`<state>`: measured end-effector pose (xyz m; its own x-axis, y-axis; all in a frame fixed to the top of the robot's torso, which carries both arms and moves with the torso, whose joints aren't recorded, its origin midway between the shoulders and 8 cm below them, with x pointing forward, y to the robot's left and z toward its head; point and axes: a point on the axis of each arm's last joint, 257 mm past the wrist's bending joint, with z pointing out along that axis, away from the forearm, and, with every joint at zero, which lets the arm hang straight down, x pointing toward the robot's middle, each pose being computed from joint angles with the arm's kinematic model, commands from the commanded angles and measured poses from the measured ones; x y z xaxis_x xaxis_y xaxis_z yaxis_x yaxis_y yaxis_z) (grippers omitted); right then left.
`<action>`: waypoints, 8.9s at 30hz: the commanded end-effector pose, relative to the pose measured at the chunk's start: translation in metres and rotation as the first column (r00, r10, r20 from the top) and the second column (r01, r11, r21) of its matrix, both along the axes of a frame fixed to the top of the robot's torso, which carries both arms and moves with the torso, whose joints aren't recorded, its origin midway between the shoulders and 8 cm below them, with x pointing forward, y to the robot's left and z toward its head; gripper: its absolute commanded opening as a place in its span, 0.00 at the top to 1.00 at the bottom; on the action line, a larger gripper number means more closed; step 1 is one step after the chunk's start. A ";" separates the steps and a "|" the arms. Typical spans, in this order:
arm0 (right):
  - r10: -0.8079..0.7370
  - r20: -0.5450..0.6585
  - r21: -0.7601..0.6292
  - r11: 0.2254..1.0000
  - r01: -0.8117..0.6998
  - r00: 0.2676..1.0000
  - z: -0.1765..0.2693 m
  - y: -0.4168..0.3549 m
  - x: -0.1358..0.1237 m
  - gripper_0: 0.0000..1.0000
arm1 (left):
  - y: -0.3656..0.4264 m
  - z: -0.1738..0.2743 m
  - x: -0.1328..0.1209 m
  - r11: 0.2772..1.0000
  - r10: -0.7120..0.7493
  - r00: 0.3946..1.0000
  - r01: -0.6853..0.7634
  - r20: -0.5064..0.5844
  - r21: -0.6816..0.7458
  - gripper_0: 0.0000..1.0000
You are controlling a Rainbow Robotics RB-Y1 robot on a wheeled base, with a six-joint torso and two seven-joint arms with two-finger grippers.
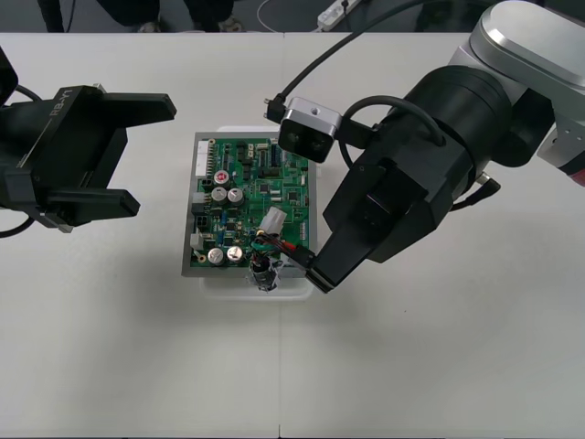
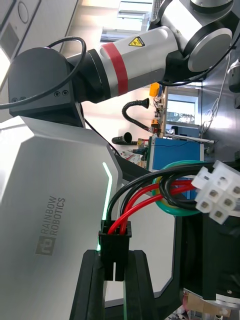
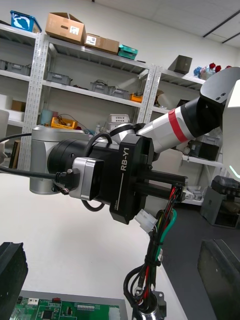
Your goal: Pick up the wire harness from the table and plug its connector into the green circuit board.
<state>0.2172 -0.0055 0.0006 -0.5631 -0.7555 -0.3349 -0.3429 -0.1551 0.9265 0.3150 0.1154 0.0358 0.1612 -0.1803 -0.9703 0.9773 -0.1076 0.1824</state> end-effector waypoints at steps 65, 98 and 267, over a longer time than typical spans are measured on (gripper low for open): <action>0.044 0.020 0.025 0.999 -0.045 0.999 0.015 0.013 -0.006 1.00 | -0.043 -0.020 -0.080 0.952 -0.269 0.958 0.249 0.098 0.178 0.00; 0.046 0.020 0.026 0.999 -0.046 0.999 0.015 0.013 -0.006 1.00 | -0.054 -0.037 -0.101 0.888 -0.364 0.924 0.304 0.122 0.347 0.00; 0.035 0.041 0.042 0.998 -0.036 0.999 0.014 0.011 -0.001 0.06 | -0.075 -0.013 -0.070 0.882 -0.372 0.924 0.321 0.092 0.346 1.00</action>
